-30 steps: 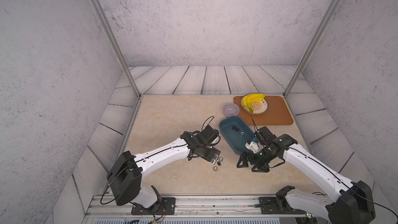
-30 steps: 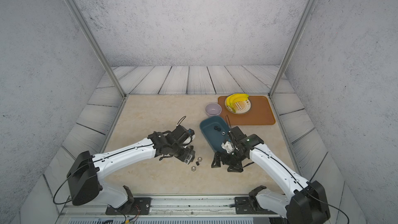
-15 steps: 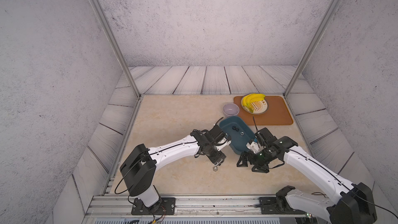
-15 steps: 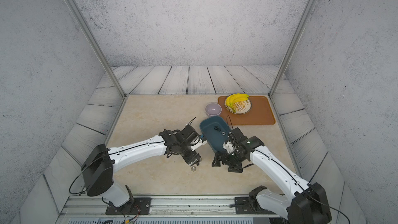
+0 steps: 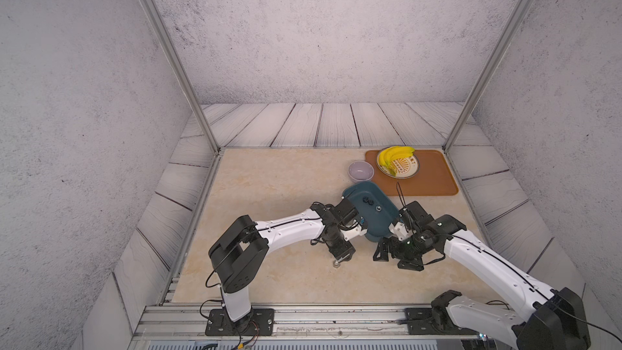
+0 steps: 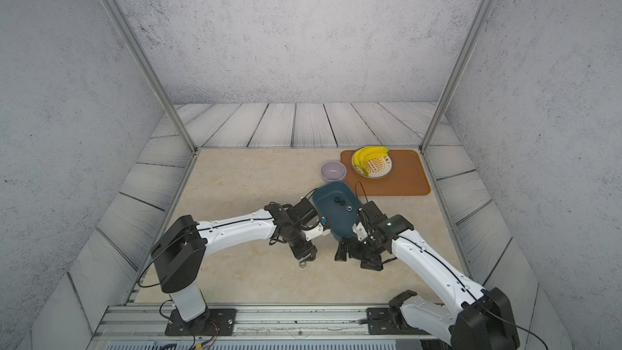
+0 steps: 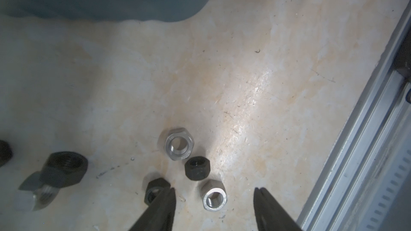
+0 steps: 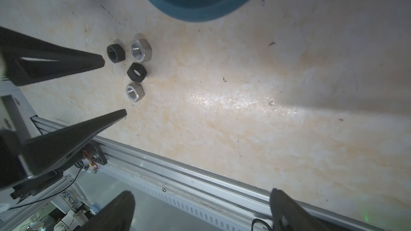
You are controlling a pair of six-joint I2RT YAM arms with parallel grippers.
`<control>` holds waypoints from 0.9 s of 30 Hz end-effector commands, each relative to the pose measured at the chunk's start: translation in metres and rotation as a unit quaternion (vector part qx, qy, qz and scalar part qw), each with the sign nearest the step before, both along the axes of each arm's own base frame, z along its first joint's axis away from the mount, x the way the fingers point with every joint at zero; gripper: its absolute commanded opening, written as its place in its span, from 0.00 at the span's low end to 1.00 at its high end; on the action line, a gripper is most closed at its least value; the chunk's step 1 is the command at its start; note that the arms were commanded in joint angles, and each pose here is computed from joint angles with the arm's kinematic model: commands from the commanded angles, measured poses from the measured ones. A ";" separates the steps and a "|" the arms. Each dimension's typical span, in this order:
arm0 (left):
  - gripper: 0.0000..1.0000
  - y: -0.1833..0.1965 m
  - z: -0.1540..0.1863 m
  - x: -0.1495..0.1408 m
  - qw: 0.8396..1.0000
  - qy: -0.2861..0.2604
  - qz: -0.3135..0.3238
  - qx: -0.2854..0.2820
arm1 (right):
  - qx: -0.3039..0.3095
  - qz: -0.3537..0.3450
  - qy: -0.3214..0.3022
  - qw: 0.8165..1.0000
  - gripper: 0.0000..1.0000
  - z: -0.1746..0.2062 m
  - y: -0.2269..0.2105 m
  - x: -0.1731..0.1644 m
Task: Put the nuts on the desktop into the storage box
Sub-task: Pick up the nut from the center of the board.
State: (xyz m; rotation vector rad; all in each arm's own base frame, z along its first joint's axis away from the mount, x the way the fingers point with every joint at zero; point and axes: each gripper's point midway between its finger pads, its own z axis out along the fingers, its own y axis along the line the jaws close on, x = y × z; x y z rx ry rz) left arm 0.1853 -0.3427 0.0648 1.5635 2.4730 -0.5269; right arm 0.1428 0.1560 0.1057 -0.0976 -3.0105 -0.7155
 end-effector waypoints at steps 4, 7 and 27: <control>0.58 -0.005 -0.014 -0.004 1.000 0.016 -0.019 0.004 | -0.015 -0.004 -0.006 1.000 0.99 0.001 -0.006 0.000; 0.56 -0.001 -0.020 -0.005 1.000 0.020 -0.019 0.014 | -0.027 -0.001 -0.012 1.000 0.99 0.004 -0.010 0.000; 0.43 0.007 -0.045 -0.003 0.999 0.020 -0.011 0.048 | -0.023 -0.003 -0.032 0.999 0.99 0.014 -0.010 0.004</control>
